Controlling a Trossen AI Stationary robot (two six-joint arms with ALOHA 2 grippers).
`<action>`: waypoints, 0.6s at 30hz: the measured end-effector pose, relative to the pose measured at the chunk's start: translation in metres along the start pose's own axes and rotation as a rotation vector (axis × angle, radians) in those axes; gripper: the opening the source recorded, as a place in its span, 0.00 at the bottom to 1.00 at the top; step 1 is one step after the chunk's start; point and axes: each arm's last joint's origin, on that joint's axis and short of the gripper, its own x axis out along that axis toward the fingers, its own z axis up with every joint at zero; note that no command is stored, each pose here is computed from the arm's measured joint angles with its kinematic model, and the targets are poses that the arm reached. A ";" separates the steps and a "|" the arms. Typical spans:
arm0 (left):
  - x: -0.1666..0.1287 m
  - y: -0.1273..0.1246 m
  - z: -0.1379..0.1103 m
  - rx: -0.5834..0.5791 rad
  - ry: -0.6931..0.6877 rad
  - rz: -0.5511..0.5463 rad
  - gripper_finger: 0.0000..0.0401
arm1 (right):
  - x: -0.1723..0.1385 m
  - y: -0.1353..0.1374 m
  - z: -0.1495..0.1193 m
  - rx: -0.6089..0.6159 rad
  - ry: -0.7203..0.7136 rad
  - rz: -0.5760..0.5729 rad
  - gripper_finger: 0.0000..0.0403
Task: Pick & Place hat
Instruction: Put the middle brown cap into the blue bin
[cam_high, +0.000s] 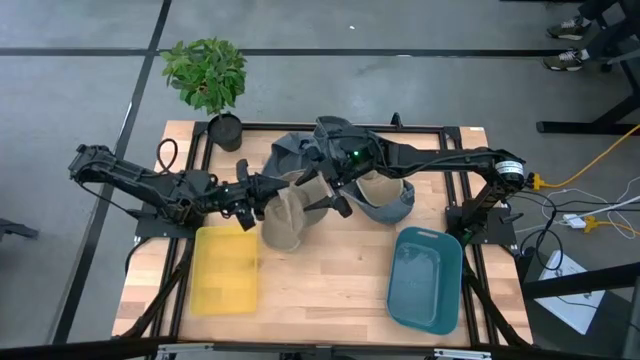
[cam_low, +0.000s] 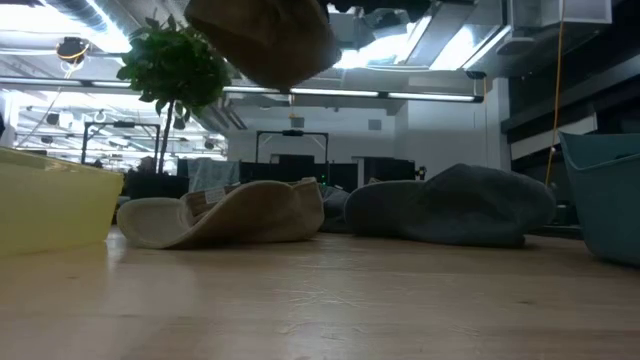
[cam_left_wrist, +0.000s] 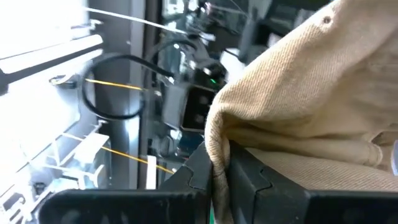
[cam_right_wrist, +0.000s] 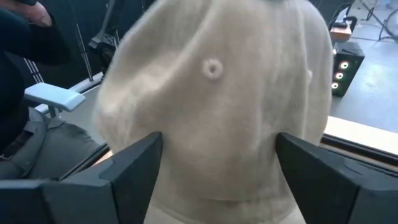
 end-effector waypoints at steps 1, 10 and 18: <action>0.000 0.001 0.000 -0.004 -0.010 0.007 0.06 | 0.000 0.000 0.000 -0.002 -0.003 -0.001 0.78; 0.002 0.002 -0.005 -0.006 0.003 0.014 0.06 | 0.000 0.000 0.000 -0.002 -0.001 0.000 0.50; 0.002 -0.002 -0.010 -0.141 0.180 0.017 0.12 | 0.000 0.000 -0.001 0.004 0.011 -0.018 0.07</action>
